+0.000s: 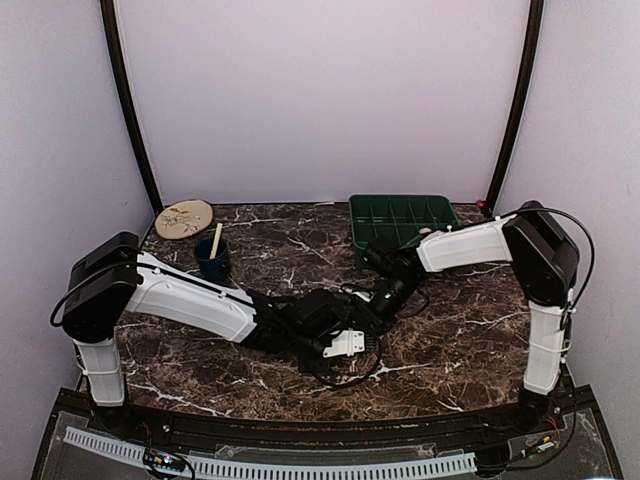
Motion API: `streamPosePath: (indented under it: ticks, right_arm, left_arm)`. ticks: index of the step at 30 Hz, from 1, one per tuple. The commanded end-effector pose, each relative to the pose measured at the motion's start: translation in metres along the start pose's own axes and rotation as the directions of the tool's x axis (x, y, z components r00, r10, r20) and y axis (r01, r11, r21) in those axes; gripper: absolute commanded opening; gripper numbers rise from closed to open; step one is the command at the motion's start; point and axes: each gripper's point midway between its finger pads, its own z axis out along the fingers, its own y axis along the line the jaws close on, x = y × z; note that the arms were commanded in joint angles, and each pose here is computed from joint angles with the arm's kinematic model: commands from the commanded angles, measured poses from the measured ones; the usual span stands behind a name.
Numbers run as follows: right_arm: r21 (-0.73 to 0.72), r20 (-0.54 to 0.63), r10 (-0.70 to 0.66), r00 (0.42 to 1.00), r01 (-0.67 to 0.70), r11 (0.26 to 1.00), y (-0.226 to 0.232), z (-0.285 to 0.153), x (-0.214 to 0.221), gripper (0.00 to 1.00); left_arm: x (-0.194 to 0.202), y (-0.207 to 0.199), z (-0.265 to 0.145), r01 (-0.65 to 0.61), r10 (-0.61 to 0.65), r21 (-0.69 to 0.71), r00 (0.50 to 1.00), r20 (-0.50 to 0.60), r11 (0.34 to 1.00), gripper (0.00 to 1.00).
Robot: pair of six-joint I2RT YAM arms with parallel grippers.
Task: Roll the socks
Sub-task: Roll the sock at the center of the board, then move the storage box to the center of the board.
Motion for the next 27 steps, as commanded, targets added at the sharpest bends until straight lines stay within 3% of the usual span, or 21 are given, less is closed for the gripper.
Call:
streamPosePath:
  ticks: [1,11,18,23,27]
  right_arm:
    - [0.046,0.104,0.01,0.995,-0.014,0.999,-0.006,-0.022,-0.006,0.59]
    - [0.134,0.272,0.047,0.961,-0.086,0.987,-0.02,-0.062,-0.013,0.6]
    - [0.302,0.415,-0.019,0.91,-0.118,0.946,-0.023,-0.112,-0.034,0.58]
    - [0.479,0.535,-0.107,0.838,-0.196,0.856,-0.027,-0.169,-0.052,0.53]
    - [0.599,0.602,-0.168,0.781,-0.302,0.742,-0.042,-0.213,-0.057,0.49]
  left_arm:
    - [0.063,-0.073,0.01,0.113,-0.047,0.281,0.971,-0.233,0.953,0.04]
    - [0.059,-0.07,0.01,0.296,-0.211,0.292,0.934,-0.289,0.909,0.0]
    - [0.039,-0.052,0.005,0.41,-0.339,0.278,0.901,-0.27,0.868,0.0]
    - [0.009,-0.018,-0.007,0.487,-0.454,0.263,0.873,-0.181,0.833,0.0]
    - [-0.01,0.017,-0.015,0.564,-0.552,0.236,0.825,-0.118,0.792,0.0]
